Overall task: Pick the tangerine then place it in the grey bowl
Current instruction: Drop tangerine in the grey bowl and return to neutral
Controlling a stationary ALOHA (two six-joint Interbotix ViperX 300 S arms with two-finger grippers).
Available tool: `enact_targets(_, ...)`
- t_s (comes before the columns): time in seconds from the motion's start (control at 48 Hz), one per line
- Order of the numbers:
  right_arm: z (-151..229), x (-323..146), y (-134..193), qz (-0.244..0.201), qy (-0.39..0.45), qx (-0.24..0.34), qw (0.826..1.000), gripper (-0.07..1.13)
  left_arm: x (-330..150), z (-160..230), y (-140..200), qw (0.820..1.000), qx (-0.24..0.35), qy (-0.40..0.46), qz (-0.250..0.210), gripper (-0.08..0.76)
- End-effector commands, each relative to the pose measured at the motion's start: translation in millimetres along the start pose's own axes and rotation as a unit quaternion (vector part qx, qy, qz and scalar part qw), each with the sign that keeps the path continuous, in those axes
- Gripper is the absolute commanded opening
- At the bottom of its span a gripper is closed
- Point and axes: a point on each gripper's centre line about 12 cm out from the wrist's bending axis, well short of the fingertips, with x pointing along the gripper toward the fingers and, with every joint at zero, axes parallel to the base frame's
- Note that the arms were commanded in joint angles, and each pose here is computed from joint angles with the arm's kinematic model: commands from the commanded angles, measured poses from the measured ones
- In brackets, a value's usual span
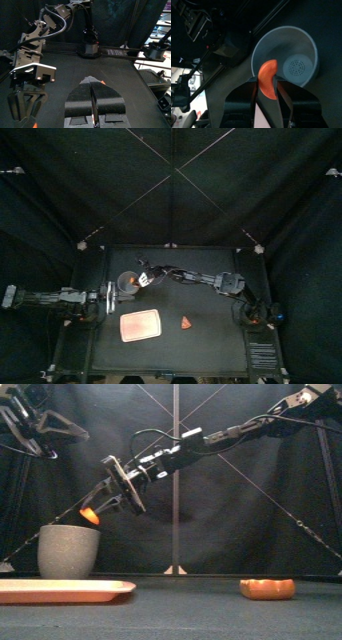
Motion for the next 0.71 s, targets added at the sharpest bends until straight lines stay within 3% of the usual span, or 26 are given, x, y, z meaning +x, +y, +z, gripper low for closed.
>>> enact_targets(0.021,25.5,-10.6,22.0,0.013,-0.028,-0.034,0.999,0.65,0.8,6.4,0.0,1.0,0.001,-0.012,0.0,0.046)
enact_targets(0.292,28.8,5.0,20.0,0.007,-0.01,-0.058,0.998,1.0,1.0,8.8,-0.1,1.0,0.001,-0.018,0.0,0.046)
enact_targets(0.708,13.3,-20.8,24.4,-0.036,0.018,-0.118,0.992,1.01,0.8,7.5,0.0,1.0,0.001,-0.017,0.0,0.046)
